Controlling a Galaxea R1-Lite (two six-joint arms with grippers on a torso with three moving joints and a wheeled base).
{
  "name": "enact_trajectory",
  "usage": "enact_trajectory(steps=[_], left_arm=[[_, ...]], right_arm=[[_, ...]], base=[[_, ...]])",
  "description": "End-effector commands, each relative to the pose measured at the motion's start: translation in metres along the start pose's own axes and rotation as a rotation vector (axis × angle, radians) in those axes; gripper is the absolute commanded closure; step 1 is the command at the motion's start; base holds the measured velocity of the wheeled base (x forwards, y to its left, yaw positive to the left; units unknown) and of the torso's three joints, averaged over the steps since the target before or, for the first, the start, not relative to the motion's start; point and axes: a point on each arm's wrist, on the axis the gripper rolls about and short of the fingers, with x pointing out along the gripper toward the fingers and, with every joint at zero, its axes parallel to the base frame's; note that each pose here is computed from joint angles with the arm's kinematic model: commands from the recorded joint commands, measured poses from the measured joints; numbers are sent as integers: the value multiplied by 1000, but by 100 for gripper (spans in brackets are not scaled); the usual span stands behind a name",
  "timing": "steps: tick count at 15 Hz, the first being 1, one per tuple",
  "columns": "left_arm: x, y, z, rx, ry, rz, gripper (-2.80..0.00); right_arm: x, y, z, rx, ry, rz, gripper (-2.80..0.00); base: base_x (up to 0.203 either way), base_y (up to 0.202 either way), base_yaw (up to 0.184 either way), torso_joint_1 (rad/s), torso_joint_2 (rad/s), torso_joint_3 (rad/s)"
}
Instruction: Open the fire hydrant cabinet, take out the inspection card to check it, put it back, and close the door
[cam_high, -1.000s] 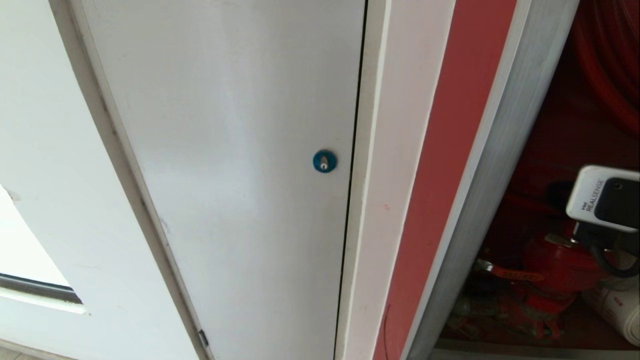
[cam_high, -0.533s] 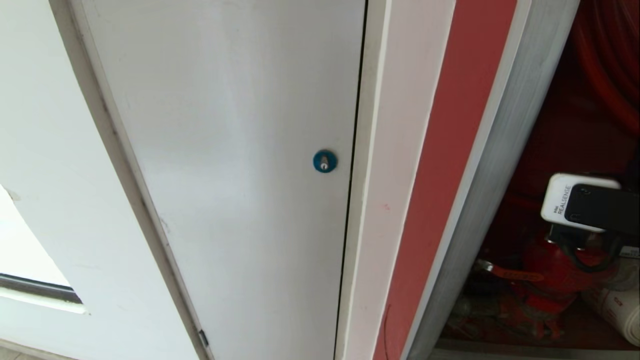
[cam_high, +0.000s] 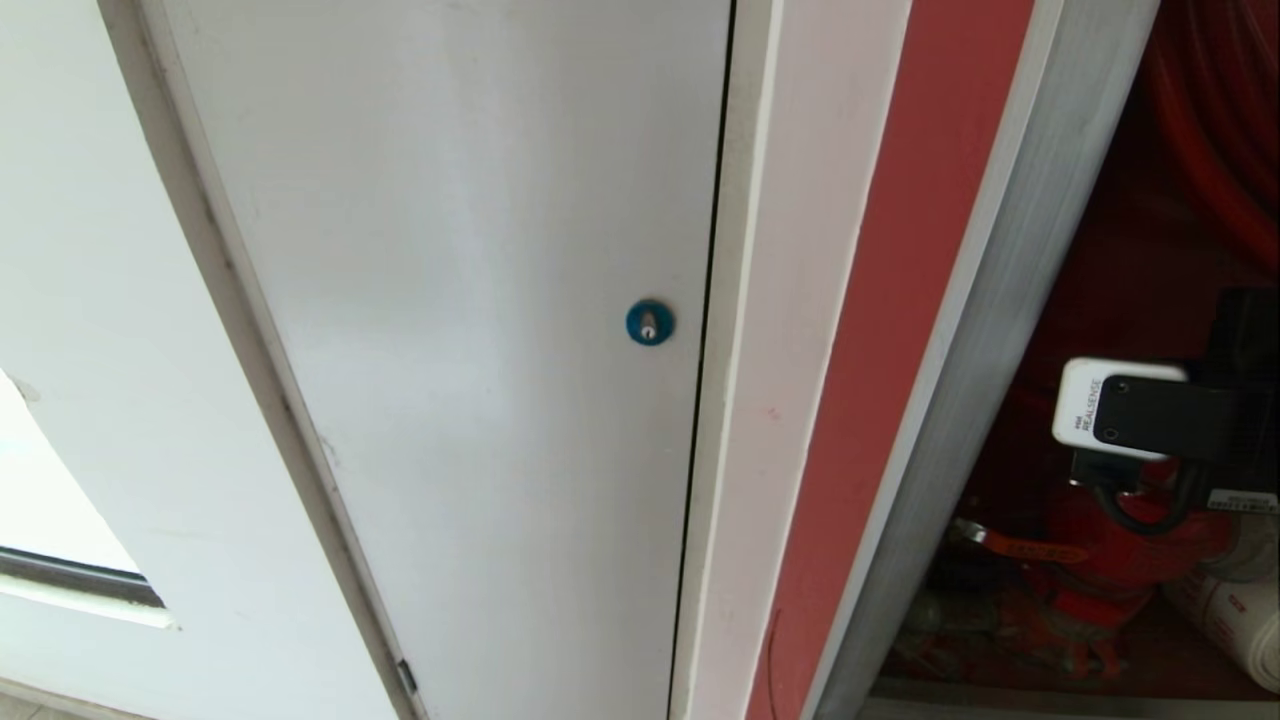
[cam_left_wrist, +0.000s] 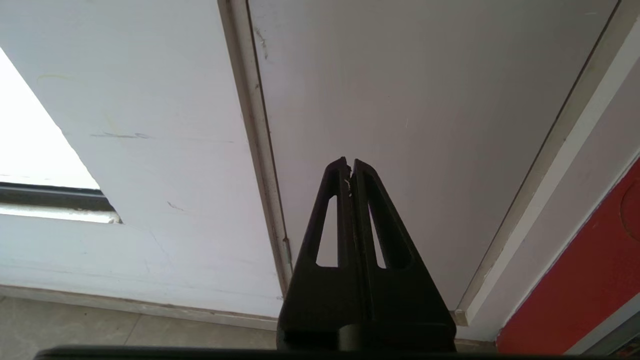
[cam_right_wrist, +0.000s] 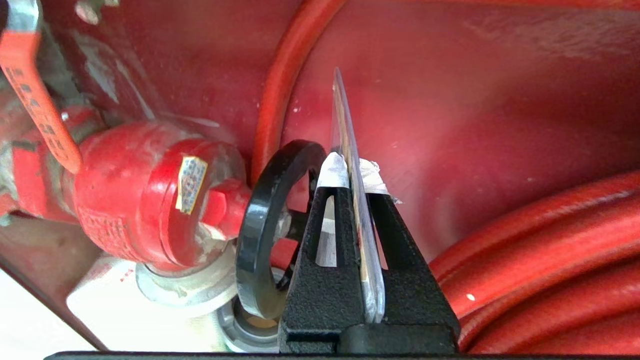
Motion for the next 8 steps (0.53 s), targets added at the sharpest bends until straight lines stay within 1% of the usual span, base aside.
enact_trajectory(steps=[1, 3, 5, 8], left_arm=[[0, 0, 0, 0, 3, 1, 0], [0, 0, 0, 0, 1, 0, 0], [0, 0, 0, 0, 2, 0, 0], [0, 0, 0, 0, 1, 0, 0]], right_arm=[[3, 0, -1, -22, 7, 7, 0], [7, 0, -3, -22, 0, 20, 0], [11, -2, -7, -46, -16, 26, 0], [14, -4, -15, -63, -1, 26, 0]], base=[[0, 0, 0, 0, 0, 0], [0, 0, 0, 0, 0, 0], [0, 0, 0, 0, 0, 0], [0, 0, 0, 0, 0, 0]])
